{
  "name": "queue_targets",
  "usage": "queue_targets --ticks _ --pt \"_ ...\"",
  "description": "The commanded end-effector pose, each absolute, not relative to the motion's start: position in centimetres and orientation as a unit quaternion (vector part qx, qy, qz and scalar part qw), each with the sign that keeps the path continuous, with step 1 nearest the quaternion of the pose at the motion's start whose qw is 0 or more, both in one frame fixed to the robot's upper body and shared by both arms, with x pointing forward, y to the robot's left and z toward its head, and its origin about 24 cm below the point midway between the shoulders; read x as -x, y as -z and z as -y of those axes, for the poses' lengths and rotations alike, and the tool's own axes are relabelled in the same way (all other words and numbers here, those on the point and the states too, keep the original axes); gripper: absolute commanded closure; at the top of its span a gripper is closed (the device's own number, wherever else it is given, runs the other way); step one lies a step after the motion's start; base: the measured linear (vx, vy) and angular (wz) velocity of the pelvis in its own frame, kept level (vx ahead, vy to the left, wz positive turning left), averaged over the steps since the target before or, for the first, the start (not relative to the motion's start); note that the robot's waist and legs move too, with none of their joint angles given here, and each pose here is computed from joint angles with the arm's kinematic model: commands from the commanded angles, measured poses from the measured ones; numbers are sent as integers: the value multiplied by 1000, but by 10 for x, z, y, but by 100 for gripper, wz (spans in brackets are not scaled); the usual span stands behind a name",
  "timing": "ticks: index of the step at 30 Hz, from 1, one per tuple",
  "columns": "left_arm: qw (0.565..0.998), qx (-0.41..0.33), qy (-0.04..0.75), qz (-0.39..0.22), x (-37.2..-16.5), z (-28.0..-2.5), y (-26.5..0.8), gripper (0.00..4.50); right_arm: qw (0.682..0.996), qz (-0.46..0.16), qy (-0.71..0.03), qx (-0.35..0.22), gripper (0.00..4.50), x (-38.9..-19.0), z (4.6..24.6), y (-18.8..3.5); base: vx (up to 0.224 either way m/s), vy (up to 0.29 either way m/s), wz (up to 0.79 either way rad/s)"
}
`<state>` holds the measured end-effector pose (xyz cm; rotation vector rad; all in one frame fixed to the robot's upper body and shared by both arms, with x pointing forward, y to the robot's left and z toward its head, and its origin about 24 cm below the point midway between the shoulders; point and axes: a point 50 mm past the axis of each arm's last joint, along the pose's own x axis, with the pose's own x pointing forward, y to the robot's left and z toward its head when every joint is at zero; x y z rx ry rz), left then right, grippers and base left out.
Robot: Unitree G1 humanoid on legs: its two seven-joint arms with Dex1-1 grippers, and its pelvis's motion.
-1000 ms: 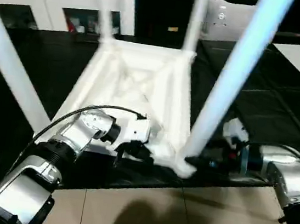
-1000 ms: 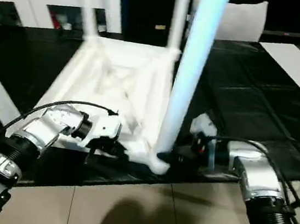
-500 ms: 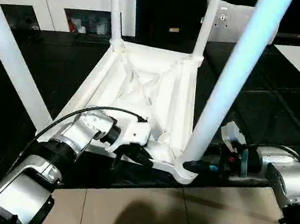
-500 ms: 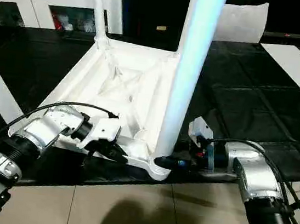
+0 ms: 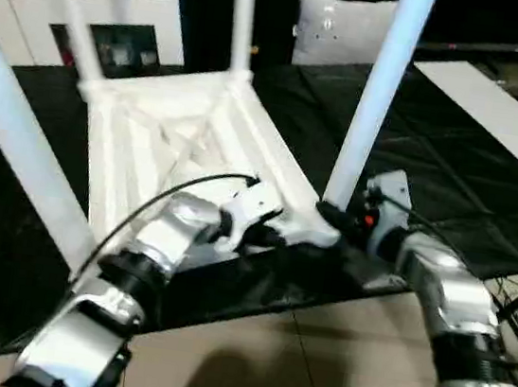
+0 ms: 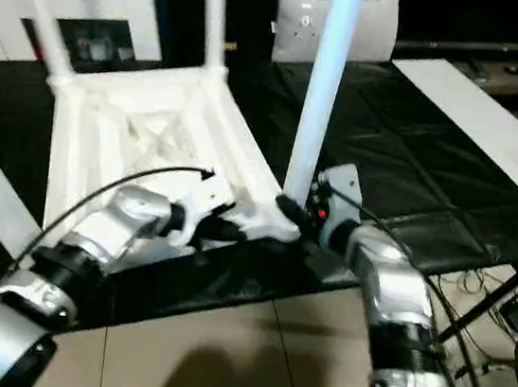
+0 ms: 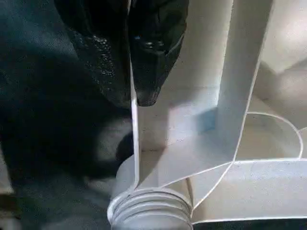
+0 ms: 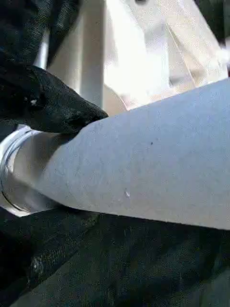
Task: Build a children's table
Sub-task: Rotate leg to tighten
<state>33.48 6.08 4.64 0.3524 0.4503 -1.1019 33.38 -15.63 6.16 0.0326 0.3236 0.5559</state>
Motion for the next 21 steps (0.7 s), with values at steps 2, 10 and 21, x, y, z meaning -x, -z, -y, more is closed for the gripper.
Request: queue_targets --ticks 2,10,21 --pt "798 -177 552 -163 -332 -37 -60 450 947 -147 -283 -24 174 -334 149 -62 0 0 0" --pt "762 -210 597 -141 -329 -60 -61 450 929 -113 -353 -11 99 -320 173 -73 0 0 0" --pt "641 -271 702 -156 -314 -88 -53 450 838 -137 -521 88 19 -299 198 -81 0 0 0"
